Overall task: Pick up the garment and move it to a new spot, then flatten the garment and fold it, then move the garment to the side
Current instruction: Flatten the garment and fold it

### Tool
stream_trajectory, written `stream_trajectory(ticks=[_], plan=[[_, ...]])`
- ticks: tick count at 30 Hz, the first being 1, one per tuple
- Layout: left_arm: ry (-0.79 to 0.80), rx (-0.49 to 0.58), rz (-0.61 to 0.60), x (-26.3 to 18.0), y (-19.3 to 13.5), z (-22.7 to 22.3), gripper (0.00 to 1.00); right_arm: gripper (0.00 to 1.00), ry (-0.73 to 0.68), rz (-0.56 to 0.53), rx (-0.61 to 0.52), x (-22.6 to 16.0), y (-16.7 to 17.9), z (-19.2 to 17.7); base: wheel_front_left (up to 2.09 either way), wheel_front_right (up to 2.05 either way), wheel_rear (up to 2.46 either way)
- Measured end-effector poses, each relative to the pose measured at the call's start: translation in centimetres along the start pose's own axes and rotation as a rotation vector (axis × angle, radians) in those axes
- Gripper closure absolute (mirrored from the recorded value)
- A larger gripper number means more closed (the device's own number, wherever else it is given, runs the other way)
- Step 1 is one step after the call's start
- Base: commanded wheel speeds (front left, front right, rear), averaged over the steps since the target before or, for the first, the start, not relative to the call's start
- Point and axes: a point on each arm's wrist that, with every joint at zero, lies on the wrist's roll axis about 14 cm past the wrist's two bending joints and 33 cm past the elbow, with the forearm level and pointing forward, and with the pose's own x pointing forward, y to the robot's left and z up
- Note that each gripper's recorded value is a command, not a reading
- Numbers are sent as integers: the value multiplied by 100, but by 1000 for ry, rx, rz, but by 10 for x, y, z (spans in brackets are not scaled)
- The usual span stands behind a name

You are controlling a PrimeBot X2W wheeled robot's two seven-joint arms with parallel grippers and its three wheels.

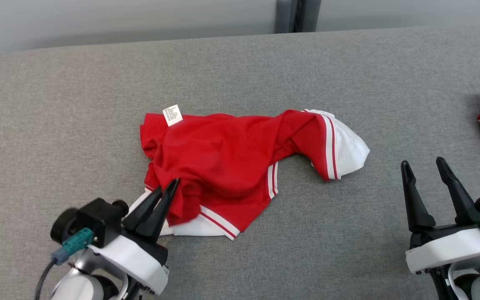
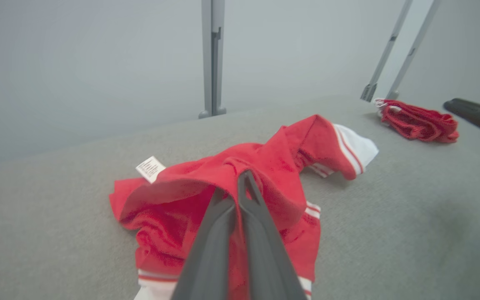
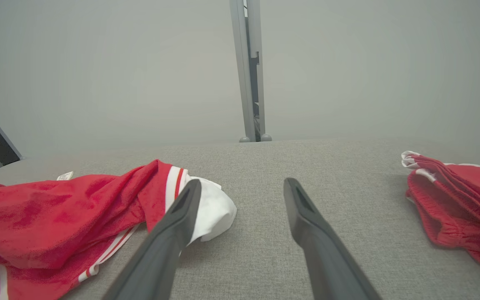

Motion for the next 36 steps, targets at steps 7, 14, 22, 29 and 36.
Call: stream_trajectory(ticks=[7, 14, 22, 29, 36], plan=[[-241, 173, -166, -20, -48, 107, 100, 0, -31, -8, 11, -5, -1, 9, 0, 0, 0], [-413, 307, -231, -41, -71, 179, 100, 0, -37, -27, 22, -6, -7, 8, 0, 0, 0], [-401, 276, -49, -15, -10, 189, 100, 0, -35, -53, 40, -1, -17, 3, 0, 0, 0], [-270, 156, 95, 47, 73, 134, 100, 0, -3, -63, 47, 10, -22, -12, 0, 0, 0], [-97, 59, 142, 95, 104, 48, 100, 0, 23, -94, 43, 13, -34, -24, 0, 0, 0]])
